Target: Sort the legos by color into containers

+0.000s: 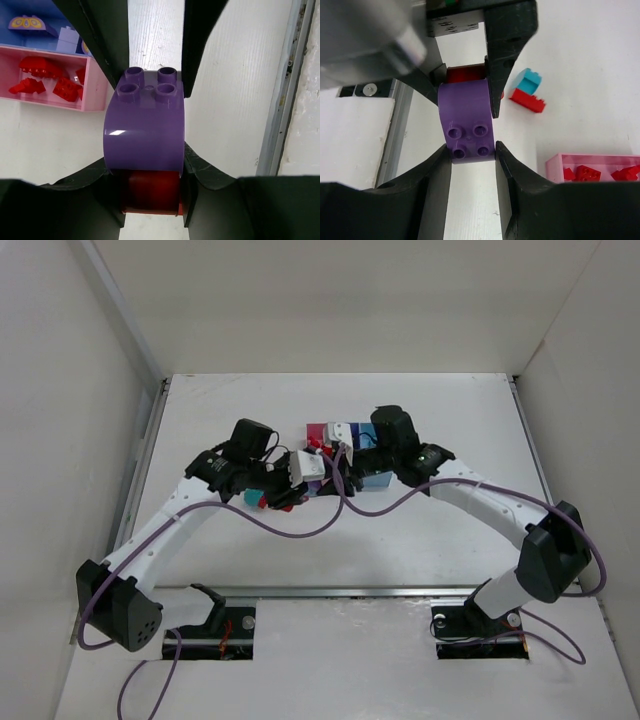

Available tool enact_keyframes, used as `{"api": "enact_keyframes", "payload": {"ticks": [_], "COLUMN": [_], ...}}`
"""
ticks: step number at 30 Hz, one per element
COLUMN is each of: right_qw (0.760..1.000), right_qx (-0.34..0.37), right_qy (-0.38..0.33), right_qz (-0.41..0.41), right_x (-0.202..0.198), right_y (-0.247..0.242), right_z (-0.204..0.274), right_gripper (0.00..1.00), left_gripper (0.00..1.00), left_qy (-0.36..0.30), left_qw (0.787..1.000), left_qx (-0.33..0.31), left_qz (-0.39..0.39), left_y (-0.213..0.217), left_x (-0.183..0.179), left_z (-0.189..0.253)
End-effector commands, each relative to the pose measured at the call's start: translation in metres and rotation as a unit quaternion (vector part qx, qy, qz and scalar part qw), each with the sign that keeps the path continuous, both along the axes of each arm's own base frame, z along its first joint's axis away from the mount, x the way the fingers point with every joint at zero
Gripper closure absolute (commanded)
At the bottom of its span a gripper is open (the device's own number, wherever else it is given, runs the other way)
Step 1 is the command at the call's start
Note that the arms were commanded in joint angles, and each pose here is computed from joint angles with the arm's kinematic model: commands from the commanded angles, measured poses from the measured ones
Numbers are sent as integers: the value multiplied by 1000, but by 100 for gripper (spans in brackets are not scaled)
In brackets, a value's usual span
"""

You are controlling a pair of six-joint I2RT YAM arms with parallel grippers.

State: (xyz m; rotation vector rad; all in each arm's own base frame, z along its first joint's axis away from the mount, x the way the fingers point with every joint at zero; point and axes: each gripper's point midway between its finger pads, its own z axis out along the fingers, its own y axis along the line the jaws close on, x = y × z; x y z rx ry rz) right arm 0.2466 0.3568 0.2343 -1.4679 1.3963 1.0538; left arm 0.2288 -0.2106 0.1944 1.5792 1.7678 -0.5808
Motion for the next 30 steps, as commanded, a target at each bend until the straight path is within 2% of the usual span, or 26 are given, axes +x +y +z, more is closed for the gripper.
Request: {"api": "enact_keyframes", "payload": {"ticks": [1,4,6,8,9,12,17,25,29,30], "right_qw": [998,986,972,955,936,890,835,805,807,806], "right_qx": [-3,-19,-31,-38,-47,-48,-51,-50,-48,-52], "right_qy": [34,65,71,113,117,167,240,248,243,246], "right_qz": [-56,-149,-222,-271,-328,-421,-493,-536,-536,-536], "right_x": [20,54,82,97,115,144,173,195,195,194], "right_y": [-24,-46,-65,-73,-84,-91,-91,-94,-90,-91], "right_z": [1,-11,-16,-28,-36,-50,-81,-88,-84,-86], "right_gripper": [100,100,100,100,100,100,100,100,100,95], "left_gripper": [100,100,100,100,100,100,100,100,100,100], "left_qy": [-32,-32,-33,-39,-44,-35,-28,-21,-20,-20], "left_qw": [999,999,999,998,997,993,991,990,990,990], "left_qx": [-7,-3,-3,1,-1,12,14,6,-1,-1], "left_qz": [7,23,37,55,65,109,127,138,138,138], "left_y": [0,3,4,6,6,12,12,12,10,10], "left_x": [7,9,13,19,23,34,37,36,36,36], "left_z": [9,3,4,3,4,-2,-5,-5,-3,-3]}}
